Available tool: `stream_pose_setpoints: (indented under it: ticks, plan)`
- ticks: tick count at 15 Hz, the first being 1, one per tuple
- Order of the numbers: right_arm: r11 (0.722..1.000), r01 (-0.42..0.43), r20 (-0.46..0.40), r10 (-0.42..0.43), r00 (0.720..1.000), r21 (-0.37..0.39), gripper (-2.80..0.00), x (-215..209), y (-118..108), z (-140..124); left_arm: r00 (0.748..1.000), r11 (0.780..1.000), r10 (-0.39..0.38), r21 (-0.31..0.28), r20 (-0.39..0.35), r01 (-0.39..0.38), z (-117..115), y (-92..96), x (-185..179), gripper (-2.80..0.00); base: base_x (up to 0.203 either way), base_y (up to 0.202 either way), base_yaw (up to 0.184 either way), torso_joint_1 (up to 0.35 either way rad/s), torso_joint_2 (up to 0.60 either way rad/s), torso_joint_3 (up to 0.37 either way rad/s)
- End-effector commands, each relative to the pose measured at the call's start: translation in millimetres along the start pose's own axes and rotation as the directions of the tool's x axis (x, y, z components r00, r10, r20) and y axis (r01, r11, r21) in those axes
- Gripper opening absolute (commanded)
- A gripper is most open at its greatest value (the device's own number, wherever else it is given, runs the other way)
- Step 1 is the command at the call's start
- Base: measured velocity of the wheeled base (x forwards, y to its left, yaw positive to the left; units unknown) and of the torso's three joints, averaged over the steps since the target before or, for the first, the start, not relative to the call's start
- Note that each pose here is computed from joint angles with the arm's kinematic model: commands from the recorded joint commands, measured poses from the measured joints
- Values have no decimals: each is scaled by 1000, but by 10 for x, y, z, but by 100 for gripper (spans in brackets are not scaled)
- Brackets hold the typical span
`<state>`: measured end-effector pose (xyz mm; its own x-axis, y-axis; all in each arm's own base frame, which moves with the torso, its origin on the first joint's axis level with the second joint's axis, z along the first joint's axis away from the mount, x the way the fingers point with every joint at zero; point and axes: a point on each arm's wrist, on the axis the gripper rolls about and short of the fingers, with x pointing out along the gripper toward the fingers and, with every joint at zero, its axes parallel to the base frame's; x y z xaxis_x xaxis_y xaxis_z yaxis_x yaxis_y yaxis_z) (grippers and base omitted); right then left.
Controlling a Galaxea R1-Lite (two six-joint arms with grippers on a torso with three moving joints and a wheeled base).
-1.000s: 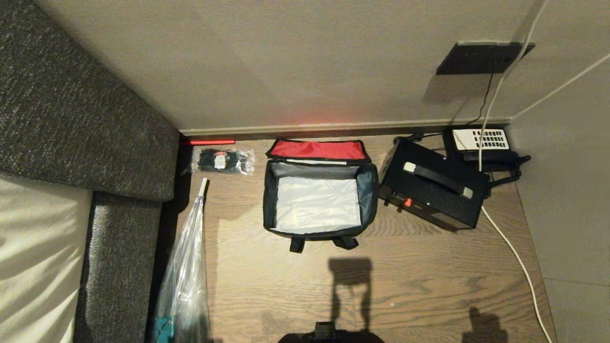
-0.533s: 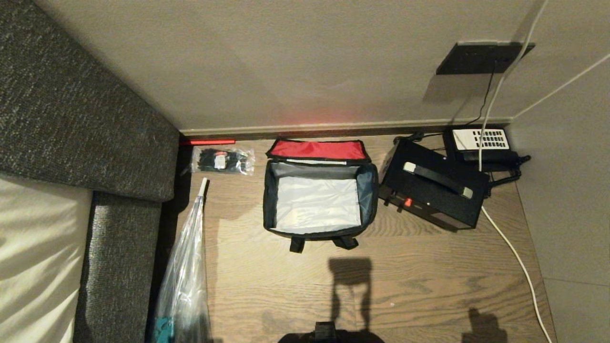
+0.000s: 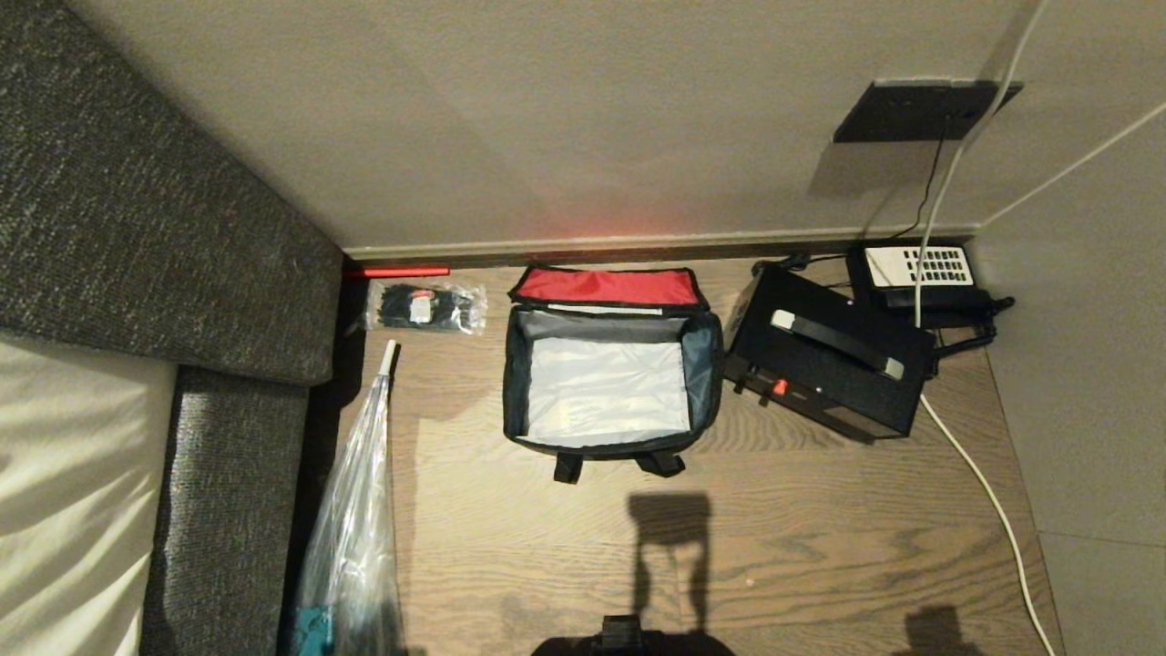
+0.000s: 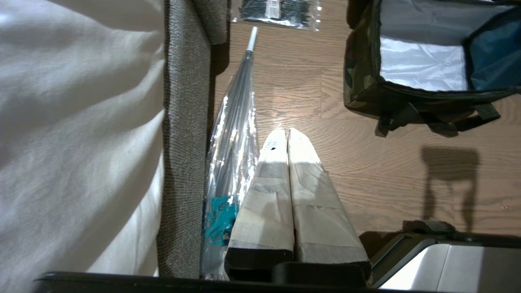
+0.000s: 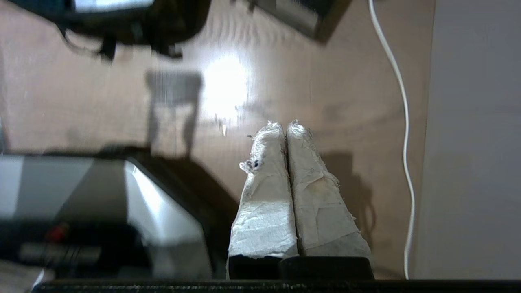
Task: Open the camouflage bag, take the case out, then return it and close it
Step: Grip the handle again
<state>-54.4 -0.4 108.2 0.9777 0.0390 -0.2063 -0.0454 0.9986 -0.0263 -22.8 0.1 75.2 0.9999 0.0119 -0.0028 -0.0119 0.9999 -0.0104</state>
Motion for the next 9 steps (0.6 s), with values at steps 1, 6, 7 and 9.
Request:
stream_pose_setpoints:
  ticks: [1,6,7,9]
  plan:
    - [1000,-9,-99,10,995,11,-280,3,-6,220,1000,1000,0,-1,-2,0,-10,0,1,-280,0,0,0,0,0,0]
    - [998,-28,-418,46,907,50,-280,727,-44,1092,1000,1000,2,0,-2,-2,-10,0,1,-280,0,0,0,0,0,0]
    - [998,-28,-471,49,881,51,-280,1012,-54,1256,1000,1000,0,0,-2,0,-10,0,1,-280,0,0,0,0,0,0]
    - [998,-28,-521,52,852,54,-280,1612,-75,1533,1000,1000,0,0,-2,0,-10,0,1,-280,0,0,0,0,0,0]
